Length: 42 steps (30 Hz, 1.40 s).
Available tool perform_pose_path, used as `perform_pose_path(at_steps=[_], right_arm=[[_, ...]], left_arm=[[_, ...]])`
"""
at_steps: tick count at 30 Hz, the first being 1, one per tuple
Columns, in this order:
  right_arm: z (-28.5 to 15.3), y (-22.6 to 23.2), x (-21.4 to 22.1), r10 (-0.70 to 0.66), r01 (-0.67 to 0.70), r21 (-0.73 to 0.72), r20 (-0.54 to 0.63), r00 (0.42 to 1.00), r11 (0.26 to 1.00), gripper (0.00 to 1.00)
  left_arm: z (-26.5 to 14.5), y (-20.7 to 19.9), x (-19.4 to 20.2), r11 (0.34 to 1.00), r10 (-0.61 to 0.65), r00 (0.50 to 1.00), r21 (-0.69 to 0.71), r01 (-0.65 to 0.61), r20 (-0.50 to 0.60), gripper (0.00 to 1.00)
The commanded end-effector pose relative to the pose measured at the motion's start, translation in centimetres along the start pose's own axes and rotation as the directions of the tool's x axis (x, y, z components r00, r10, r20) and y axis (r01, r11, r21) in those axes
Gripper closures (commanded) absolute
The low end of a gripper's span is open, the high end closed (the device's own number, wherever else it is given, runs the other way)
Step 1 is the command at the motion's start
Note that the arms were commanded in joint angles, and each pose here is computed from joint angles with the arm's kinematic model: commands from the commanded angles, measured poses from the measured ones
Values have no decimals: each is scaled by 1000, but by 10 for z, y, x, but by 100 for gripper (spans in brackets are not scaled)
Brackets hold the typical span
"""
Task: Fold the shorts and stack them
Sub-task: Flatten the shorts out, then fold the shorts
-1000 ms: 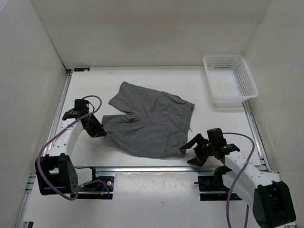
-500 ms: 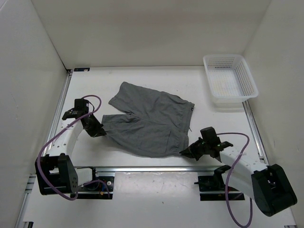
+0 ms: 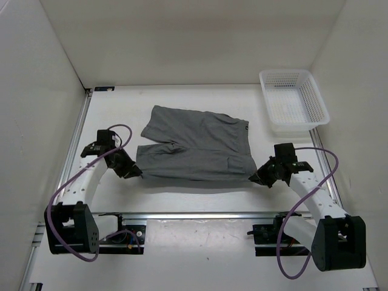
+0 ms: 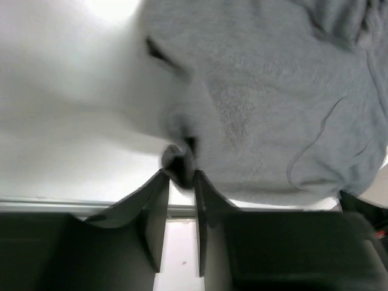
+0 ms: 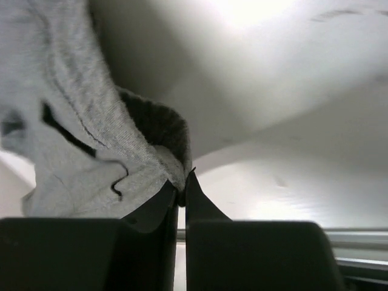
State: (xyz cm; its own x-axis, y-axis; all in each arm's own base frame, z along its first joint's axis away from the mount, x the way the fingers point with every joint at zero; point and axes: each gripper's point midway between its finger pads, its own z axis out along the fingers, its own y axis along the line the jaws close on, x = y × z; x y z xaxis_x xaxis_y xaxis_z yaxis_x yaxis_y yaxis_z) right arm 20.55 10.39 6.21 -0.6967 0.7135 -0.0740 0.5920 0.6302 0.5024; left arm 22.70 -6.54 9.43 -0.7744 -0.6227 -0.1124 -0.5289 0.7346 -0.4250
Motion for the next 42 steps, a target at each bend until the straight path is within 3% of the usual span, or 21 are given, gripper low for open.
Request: perform_pose_path(at_steps=[1, 2, 3, 5, 6, 10, 14, 15, 17, 18, 20, 21, 22, 23, 25, 30, 32, 36, 37, 41, 42], right_arm=[[-1, -54, 7, -44, 46, 200, -15, 999, 979, 100], [-1, -55, 10, -43, 46, 193, -21, 999, 980, 98], [-1, -55, 10, -43, 46, 193, -21, 999, 980, 79], [-4, -58, 10, -44, 46, 203, -12, 999, 978, 51], [-6, -54, 6, -50, 48, 198, 4, 999, 979, 29], [-26, -24, -20, -103, 87, 147, 108, 989, 985, 16], [-45, 10, -60, -191, 160, 156, 215, 958, 975, 14], [-54, 25, -74, -214, 179, 153, 259, 942, 972, 16], [-50, 40, -89, -268, 232, 159, 260, 928, 960, 38], [-50, 49, -96, -285, 251, 152, 271, 920, 956, 48], [-43, 65, -112, -322, 287, 166, 260, 910, 943, 74], [-40, 72, -119, -339, 303, 166, 264, 903, 938, 78], [-25, 72, -121, -351, 315, 185, 217, 911, 931, 80], [-27, 86, -131, -353, 318, 173, 234, 906, 932, 80], [-5, 97, -135, -384, 360, 155, 166, 908, 920, 76], [22, 136, -159, -425, 412, 117, 129, 896, 904, 41], [25, 156, -165, -436, 427, 90, 143, 889, 900, 39], [51, 171, -178, -413, 403, 93, 125, 902, 910, 37], [55, 172, -179, -399, 390, 95, 121, 909, 916, 37], [83, 181, -189, -400, 385, 137, 103, 911, 913, 36], [81, 197, -195, -412, 397, 125, 131, 902, 909, 31]], left_arm=[[-3, 0, 12, 1000, 7, 1000, 17, -7, 21, 62], [-3, 0, 17, 999, -3, 1000, 33, 3, 3, 46], [-4, -1, 17, 999, -1, 1000, 39, 0, 10, 21], [-12, -2, 15, 1000, 1, 1000, 31, -2, 26, 2], [-15, -3, 11, 1000, 17, 999, 25, -18, 42, 0], [-29, -28, -24, 998, 61, 992, 28, -65, 110, 0], [-30, -59, -72, 989, 148, 975, -16, -148, 164, 29], [-38, -76, -90, 981, 191, 959, -18, -192, 208, 49], [-18, -85, -103, 978, 207, 964, -40, -203, 166, 64], [-22, -99, -120, 975, 222, 954, -37, -219, 203, 67], [3, -106, -132, 971, 238, 958, -60, -231, 158, 61], [11, -111, -133, 969, 245, 960, -66, -237, 139, 55], [10, -127, -144, 964, 267, 950, -50, -262, 161, 46], [17, -130, -150, 961, 276, 948, -55, -271, 156, 25], [43, -135, -158, 959, 280, 953, -82, -272, 115, 13], [81, -146, -179, 943, 320, 945, -118, -312, 60, 10], [74, -173, -199, 925, 374, 917, -123, -358, 139, 10], [92, -196, -218, 923, 384, 911, -109, -370, 154, 10], [116, -191, -219, 923, 380, 918, -113, -367, 118, 10], [138, -212, -236, 922, 387, 906, -48, -385, 171, 7], [144, -219, -233, 917, 397, 901, -31, -398, 176, 6]])
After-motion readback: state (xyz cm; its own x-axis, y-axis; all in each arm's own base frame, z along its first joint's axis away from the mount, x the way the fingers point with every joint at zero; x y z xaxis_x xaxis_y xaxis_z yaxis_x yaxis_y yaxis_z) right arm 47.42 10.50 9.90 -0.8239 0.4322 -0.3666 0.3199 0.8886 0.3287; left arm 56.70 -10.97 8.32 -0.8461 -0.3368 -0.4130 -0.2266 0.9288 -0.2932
